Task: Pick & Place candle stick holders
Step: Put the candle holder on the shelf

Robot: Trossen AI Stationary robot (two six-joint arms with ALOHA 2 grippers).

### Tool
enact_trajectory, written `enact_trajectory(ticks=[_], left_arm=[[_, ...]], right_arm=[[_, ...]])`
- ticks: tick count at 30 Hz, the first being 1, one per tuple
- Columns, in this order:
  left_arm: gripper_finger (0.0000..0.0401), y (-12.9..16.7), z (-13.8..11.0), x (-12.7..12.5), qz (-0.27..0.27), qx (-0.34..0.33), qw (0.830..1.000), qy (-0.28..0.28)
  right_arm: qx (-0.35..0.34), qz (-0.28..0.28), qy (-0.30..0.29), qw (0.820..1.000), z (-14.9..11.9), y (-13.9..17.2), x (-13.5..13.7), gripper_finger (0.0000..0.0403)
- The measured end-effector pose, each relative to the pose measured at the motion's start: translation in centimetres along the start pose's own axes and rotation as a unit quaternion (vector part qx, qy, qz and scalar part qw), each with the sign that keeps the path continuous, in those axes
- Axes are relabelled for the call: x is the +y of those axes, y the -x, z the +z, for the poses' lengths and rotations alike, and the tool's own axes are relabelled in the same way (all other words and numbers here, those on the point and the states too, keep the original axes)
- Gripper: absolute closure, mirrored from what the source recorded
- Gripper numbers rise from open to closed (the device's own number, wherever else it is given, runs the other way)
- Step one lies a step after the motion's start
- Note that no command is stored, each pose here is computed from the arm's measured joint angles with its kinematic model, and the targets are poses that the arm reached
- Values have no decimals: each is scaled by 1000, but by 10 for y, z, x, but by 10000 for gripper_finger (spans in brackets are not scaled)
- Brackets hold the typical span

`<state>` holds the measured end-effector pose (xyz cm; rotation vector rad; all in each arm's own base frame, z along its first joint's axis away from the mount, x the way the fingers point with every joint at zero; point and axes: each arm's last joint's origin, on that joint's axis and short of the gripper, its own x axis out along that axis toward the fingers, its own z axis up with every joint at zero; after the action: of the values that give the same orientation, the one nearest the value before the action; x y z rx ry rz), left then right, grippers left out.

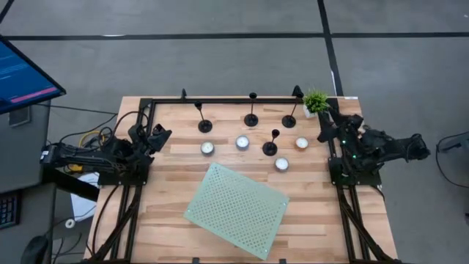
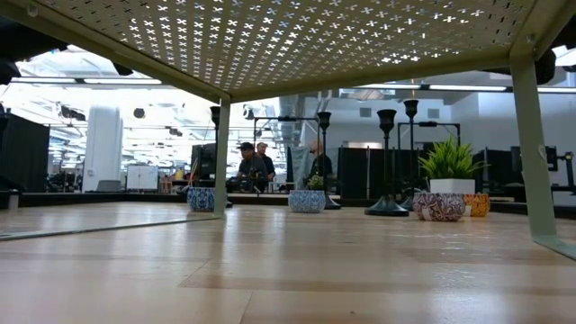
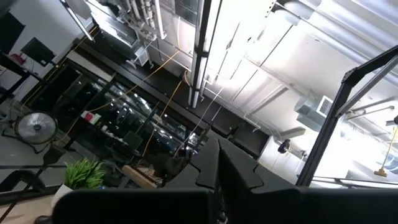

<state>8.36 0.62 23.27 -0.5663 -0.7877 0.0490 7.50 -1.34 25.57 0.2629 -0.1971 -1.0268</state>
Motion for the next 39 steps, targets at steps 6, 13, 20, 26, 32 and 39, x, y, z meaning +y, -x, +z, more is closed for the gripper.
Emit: enact_trajectory(ticks=[6,13,20,26,32,39], left_arm=[[393,0,0,0,0,-1,1000,0],[395,0,0,0,0,-1,1000,0],[393,0,0,0,0,-1,1000,0],[395,0,0,0,0,-1,1000,-1],[391,0,0,0,0,-1,1000,-5],[391,0,0,0,0,-1,1000,-6]], right_arm=[[18,-45,62,997,-16,-13,12,121],[84,-61,107,989,-43,-34,17,121],[172,-53,112,977,-60,-62,10,121],[186,-28,109,976,-57,-84,-1,121],[186,-16,111,976,-53,-101,-14,121],[196,1,109,975,-59,-119,-21,121]])
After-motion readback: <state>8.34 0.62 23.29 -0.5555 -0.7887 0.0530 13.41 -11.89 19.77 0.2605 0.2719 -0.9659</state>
